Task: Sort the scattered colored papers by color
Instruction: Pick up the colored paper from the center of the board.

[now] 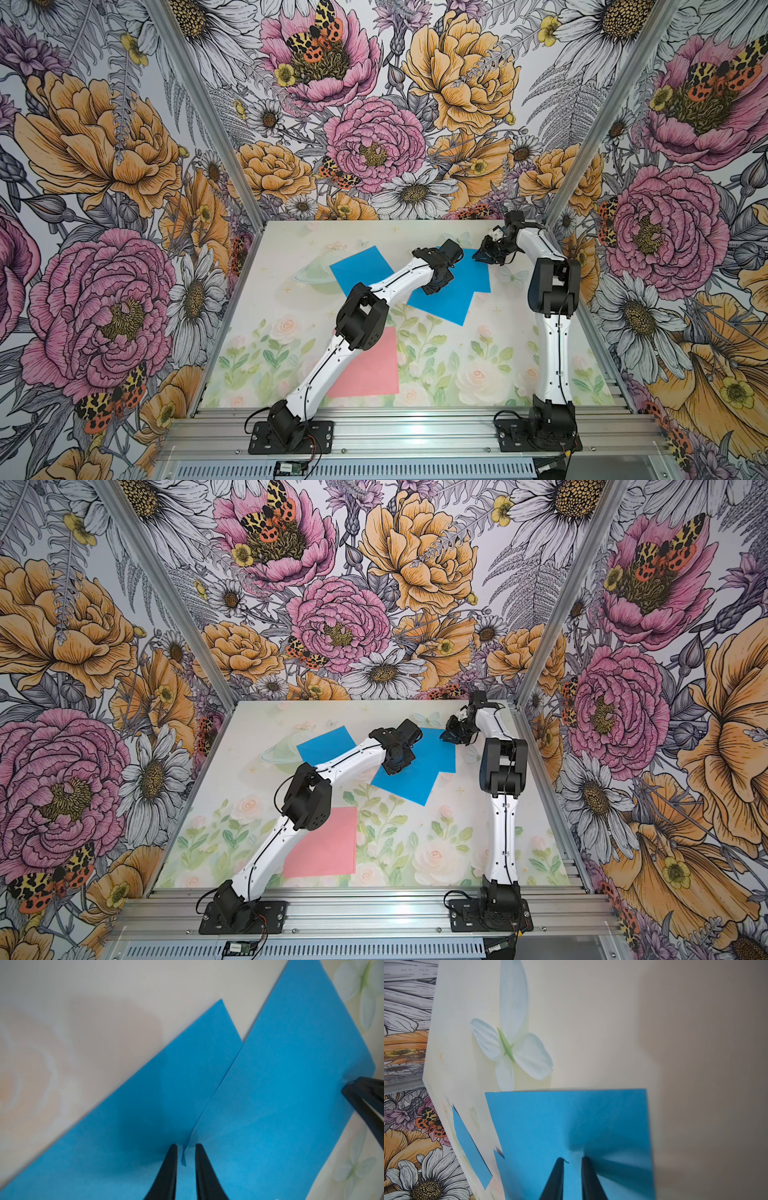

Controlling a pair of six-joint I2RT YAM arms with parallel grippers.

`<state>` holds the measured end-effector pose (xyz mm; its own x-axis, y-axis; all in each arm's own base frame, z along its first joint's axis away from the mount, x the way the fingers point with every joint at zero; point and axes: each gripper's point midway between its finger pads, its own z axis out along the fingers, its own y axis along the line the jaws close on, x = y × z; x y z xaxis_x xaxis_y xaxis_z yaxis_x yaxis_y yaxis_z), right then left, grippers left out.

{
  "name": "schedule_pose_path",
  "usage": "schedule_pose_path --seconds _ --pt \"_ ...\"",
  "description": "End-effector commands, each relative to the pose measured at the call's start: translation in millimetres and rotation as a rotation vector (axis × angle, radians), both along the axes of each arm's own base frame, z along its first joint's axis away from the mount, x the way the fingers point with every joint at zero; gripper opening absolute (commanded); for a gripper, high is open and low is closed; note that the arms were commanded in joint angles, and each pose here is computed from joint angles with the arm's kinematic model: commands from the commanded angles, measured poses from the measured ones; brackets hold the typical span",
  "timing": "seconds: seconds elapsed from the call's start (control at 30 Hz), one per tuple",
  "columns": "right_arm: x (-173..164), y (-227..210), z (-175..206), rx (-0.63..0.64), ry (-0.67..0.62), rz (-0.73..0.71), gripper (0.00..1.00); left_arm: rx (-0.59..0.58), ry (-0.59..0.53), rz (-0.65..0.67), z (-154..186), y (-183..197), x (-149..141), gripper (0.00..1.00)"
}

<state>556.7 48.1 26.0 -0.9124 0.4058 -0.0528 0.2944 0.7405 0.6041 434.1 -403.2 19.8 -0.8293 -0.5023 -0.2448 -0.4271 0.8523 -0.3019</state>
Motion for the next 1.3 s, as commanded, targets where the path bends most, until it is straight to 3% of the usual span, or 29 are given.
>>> schedule_pose_path --seconds 0.0,0.17,0.3,0.37,0.6,0.77,0.9,1.03,1.27 --pt "-15.8 0.7 -16.9 -0.014 0.087 -0.007 0.19 0.085 0.278 -0.08 -95.1 -1.7 -67.8 0.19" --pt "-16.8 -0.2 -17.8 -0.012 0.09 -0.007 0.19 0.114 0.31 -0.059 -100.4 9.1 -72.8 0.17" --pt "-16.1 0.7 -16.9 -0.009 0.087 -0.007 0.19 0.12 0.318 -0.058 -102.1 10.6 -75.2 0.09" --pt "-15.4 0.0 -17.6 -0.009 0.087 -0.009 0.19 0.118 0.323 -0.063 -103.3 8.5 -78.2 0.0" --pt "-16.7 -0.3 -16.3 -0.009 0.089 -0.01 0.19 0.108 0.315 -0.065 -97.9 7.2 -75.0 0.0" --pt "-10.6 -2.0 8.4 -0.013 0.046 -0.025 0.2 0.062 0.18 -0.144 -38.0 0.2 -43.3 0.0" --pt "0.5 -2.9 54.3 -0.011 -0.036 -0.054 0.22 -0.048 0.03 -0.353 20.6 -31.8 -23.2 0.0" --pt "-0.2 -6.0 111.4 -0.028 -0.128 -0.083 0.23 -0.21 -0.035 -0.529 64.4 -65.6 -31.3 0.0" --pt "-41.7 -6.5 169.9 -0.087 -0.2 -0.084 0.24 -0.23 -0.129 -0.641 122.8 -73.2 -61.2 0.0"
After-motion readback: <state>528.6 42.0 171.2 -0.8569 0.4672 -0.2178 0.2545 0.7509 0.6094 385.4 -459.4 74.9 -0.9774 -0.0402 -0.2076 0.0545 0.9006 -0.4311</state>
